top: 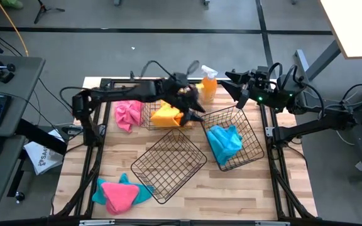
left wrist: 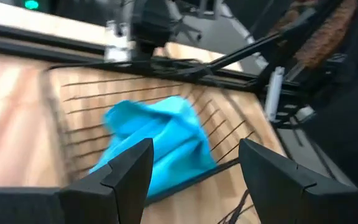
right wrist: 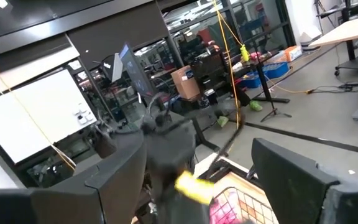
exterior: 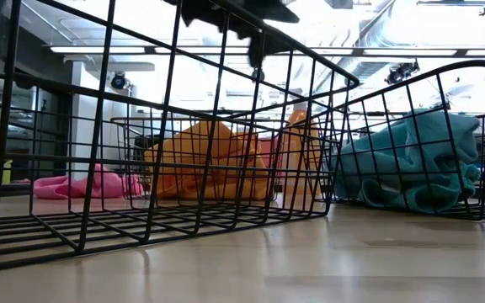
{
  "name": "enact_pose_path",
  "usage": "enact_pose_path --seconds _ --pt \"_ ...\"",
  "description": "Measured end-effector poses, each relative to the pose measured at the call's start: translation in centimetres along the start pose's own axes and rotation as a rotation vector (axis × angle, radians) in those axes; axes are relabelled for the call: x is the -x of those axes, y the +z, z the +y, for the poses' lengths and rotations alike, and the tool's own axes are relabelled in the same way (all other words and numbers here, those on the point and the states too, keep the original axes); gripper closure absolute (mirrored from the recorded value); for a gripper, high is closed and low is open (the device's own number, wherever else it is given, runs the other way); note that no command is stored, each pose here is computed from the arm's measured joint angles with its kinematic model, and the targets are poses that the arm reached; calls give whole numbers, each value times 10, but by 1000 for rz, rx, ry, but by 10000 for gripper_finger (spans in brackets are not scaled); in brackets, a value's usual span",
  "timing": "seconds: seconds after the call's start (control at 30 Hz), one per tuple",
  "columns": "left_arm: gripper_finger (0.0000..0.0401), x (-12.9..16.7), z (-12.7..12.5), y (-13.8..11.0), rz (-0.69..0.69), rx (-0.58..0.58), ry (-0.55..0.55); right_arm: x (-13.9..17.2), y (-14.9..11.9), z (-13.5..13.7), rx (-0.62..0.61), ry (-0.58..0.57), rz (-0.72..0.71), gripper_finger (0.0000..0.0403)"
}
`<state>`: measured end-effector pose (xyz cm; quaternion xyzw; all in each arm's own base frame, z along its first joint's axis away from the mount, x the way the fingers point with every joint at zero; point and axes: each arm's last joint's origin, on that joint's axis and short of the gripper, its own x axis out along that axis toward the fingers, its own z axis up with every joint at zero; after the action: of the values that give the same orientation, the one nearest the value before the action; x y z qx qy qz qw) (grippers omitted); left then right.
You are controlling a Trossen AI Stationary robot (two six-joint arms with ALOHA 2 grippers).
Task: Sort microfiber towel by color & place in baskets
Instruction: Put the top pink microfiber cloth into the left black basket
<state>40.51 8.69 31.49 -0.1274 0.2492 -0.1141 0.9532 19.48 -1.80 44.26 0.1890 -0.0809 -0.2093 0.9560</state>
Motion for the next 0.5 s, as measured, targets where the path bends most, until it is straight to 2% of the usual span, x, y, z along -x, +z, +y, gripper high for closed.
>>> enact_pose_path --seconds 0.13,0.2,0.33,0.43,0.5 --pt "176 46 2 -2 -57 13 67 0 0 -1 1 -30 -5 114" --pt "176 75 0 -10 -103 33 135 0 0 -2 2 -43 -7 114" --pt "176 129 -10 -45 -158 98 362 0 -1 -2 -1 -54 -4 114" --pt "176 160 -26 -77 -187 139 480 0 -2 -2 2 -57 3 114" --pt "176 176 -37 -101 -152 166 557 0 -2 -2 4 -59 7 114"
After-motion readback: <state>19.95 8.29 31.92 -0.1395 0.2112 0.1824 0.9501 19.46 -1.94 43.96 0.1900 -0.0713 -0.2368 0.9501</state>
